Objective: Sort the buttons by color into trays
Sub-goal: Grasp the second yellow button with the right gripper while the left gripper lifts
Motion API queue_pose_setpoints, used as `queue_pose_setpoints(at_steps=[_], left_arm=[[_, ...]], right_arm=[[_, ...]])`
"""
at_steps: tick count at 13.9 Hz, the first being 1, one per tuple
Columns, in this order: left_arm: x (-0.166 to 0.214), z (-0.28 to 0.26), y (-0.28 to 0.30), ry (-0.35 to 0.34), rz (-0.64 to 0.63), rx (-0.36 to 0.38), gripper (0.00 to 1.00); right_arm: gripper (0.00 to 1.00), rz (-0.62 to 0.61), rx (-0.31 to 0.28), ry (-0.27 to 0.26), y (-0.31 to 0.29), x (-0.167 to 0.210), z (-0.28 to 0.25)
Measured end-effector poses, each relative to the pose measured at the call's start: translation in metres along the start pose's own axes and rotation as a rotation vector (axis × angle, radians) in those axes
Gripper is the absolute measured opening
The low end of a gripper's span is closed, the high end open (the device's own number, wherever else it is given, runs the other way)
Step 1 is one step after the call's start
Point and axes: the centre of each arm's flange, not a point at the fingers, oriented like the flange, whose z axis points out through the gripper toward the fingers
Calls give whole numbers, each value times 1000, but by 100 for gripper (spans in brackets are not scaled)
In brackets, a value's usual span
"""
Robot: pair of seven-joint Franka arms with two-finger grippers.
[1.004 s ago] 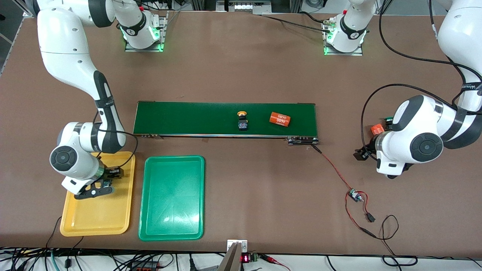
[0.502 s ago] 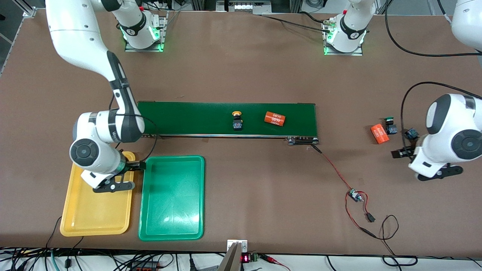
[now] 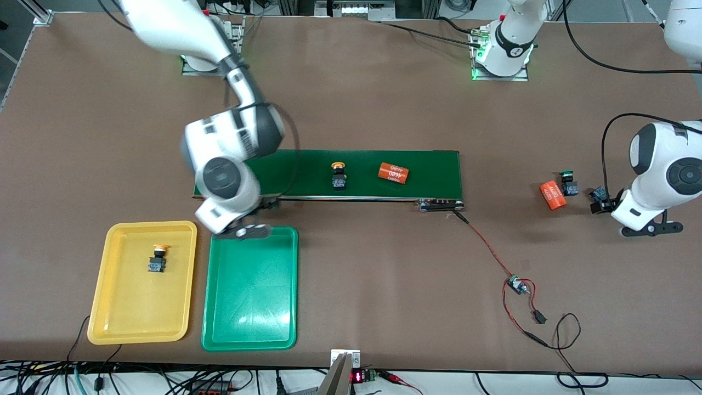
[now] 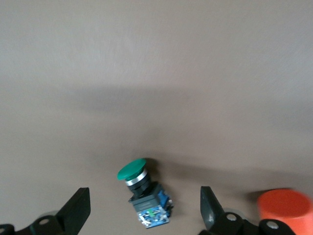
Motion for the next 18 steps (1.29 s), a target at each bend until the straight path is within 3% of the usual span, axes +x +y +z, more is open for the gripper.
queue_pose_setpoints(at_steps=[2, 6, 10, 11, 14, 18], left_arm=[[-17, 23, -8, -11, -21, -32, 98], [-46, 65, -14, -47, -94, -114, 93], [-44, 77, -12, -32, -126, -150, 48], [-38, 72, -15, -16, -129, -147, 43], [-14, 38, -16, 52, -119, -137, 43], [14, -50, 55, 40, -13, -152, 43]], right_arm=[[100, -4, 16, -20, -32, -21, -5], [100, 24, 129, -85, -44, -34, -15], [100, 69, 151, -61, -63, -41, -2], [100, 77, 150, -53, -72, -46, 6], [100, 104, 144, -38, -94, -56, 26], [100, 132, 146, -25, -98, -51, 43]])
